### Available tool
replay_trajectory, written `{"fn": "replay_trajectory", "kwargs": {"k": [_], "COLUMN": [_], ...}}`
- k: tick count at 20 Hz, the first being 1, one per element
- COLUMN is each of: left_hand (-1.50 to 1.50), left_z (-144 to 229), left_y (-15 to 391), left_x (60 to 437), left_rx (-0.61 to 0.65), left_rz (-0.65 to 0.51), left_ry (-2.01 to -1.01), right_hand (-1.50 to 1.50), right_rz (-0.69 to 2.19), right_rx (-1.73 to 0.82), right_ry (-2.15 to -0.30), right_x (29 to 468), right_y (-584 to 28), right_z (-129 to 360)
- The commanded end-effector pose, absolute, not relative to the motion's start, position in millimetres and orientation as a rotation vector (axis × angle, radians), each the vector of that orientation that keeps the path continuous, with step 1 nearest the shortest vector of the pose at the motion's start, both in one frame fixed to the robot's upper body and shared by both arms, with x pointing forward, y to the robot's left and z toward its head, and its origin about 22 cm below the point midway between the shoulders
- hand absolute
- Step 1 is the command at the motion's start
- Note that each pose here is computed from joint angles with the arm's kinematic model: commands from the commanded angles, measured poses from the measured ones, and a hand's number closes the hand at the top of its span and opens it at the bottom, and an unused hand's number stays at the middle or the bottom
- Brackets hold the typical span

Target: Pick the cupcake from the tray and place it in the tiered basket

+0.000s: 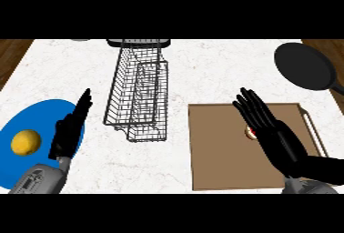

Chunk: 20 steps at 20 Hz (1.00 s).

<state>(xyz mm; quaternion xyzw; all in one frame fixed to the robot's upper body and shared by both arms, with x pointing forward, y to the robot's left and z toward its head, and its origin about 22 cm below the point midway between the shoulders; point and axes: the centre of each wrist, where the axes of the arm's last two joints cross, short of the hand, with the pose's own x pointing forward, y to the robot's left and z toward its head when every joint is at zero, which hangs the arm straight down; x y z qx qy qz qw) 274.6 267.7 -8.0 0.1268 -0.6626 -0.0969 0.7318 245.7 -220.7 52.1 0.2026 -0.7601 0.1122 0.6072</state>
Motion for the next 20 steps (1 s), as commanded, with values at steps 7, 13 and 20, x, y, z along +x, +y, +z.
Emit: {"fn": "replay_trajectory", "kwargs": {"k": [7,13,20], "left_hand": [0.00,0.00,0.00], "left_z": [8.0,30.8,26.0], "left_y": [283.5,282.9,288.2], "left_x": [267.8,270.7,264.4], "left_rx": [0.196,0.092,0.109], "left_rz": [-0.110,-0.099,-0.083], "left_ry": [-1.437,-1.423,-1.424], "right_hand": [1.50,-1.50,-1.50], "right_rz": [0.323,-0.215,0.228], "right_rx": [-0.481,-0.731,-1.069], "right_ry": [-1.701,-1.695,-1.532], "right_x": [254.9,249.3,237.7], "right_y": [-299.5,-232.8,-275.1], "right_z": [49.1,13.0,27.0]}}
